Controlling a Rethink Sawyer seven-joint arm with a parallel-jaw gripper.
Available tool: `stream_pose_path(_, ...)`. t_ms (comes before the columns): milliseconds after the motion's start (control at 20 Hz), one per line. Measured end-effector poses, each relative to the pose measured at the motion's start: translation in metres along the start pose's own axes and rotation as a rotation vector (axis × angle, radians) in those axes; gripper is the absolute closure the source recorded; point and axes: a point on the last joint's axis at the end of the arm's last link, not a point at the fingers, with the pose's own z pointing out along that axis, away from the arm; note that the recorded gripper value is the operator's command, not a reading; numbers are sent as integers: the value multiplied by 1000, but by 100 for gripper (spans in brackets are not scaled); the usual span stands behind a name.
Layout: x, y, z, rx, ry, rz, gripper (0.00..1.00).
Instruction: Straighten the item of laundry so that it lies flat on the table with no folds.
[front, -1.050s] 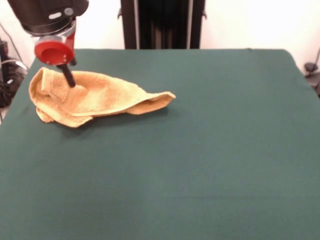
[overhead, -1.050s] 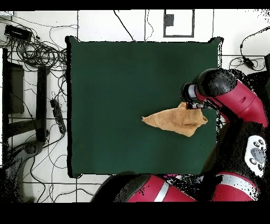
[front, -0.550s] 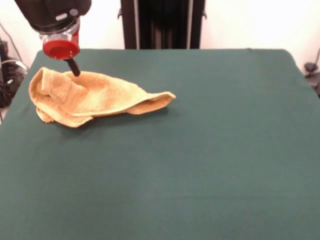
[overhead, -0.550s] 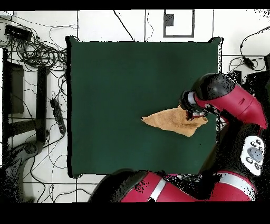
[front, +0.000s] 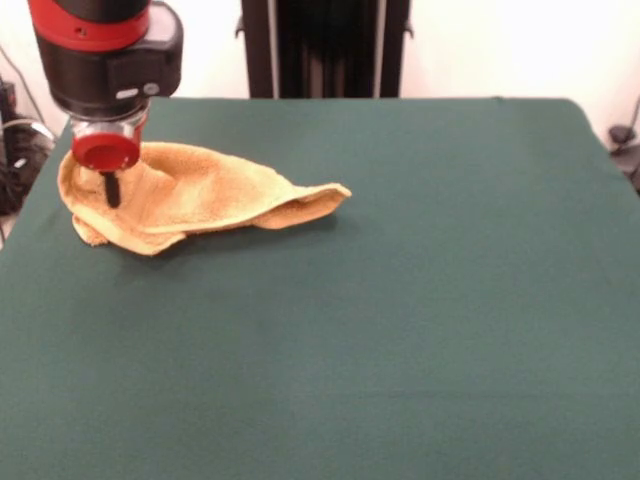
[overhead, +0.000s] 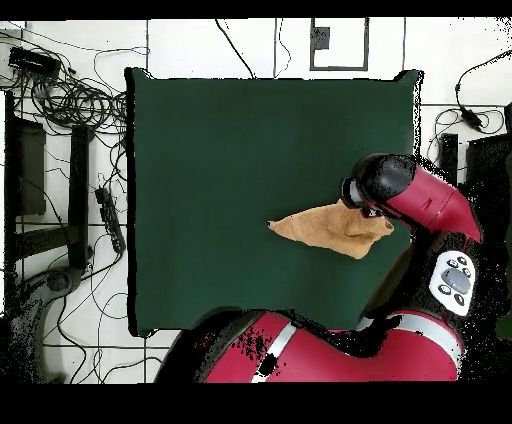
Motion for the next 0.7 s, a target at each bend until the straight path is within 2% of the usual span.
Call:
stream_pose_path(300,-18,-8,4,-2,-50,2,0)
stream_pose_path(700,-48,-30,16,17,-34,53,0)
